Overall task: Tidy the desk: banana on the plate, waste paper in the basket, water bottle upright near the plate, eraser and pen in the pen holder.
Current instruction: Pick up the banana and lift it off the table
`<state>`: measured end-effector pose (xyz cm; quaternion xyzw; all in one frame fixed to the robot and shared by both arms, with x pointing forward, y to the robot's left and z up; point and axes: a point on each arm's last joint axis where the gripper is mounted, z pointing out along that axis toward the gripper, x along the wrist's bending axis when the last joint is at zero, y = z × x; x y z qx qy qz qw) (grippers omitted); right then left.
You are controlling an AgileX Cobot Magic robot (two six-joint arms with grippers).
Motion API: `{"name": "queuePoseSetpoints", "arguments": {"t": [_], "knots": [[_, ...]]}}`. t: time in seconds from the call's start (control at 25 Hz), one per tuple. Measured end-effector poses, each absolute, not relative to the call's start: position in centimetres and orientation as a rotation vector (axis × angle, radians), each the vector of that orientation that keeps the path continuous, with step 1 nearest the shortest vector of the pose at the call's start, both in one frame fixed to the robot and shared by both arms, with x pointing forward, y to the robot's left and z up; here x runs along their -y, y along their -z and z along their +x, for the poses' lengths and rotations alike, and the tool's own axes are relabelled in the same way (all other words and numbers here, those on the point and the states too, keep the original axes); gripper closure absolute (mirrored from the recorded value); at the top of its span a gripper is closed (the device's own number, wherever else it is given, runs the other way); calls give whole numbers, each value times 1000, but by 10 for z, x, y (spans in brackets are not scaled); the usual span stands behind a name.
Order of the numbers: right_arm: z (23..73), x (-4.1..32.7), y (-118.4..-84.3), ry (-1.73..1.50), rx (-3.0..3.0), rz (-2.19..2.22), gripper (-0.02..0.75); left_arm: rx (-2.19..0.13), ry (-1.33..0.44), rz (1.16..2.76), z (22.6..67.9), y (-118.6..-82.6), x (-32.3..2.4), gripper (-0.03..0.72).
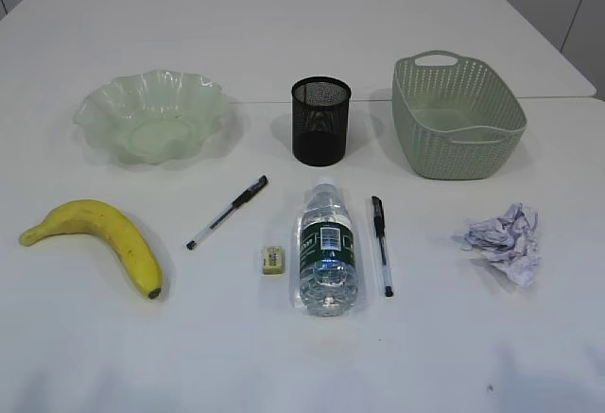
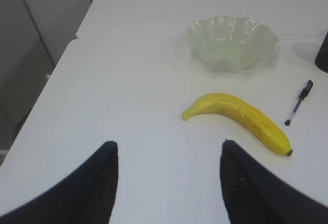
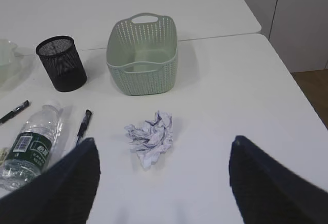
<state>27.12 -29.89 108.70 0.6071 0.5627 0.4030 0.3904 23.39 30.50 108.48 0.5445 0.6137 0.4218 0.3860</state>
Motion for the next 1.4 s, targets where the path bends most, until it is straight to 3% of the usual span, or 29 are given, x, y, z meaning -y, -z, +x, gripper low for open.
{"name": "queuePoseSetpoints", "arguments": {"t": [0.36, 0.72, 1.0, 1.4], "knots": [[338, 298, -1119, -949, -1561, 1604, 153, -1722, -838, 1519, 301, -1115, -303, 245], [371, 295, -1132, -952, -1638, 1673, 153, -1815, -646, 1566, 370, -1133, -301, 245], [394, 289, -1139, -930, -1773, 1767, 204, -1824, -522, 1504, 407, -1132, -296, 245], [436, 286, -1143, -929, -1832, 1842, 213, -1902, -379, 1492, 443, -1111, -294, 245]]}}
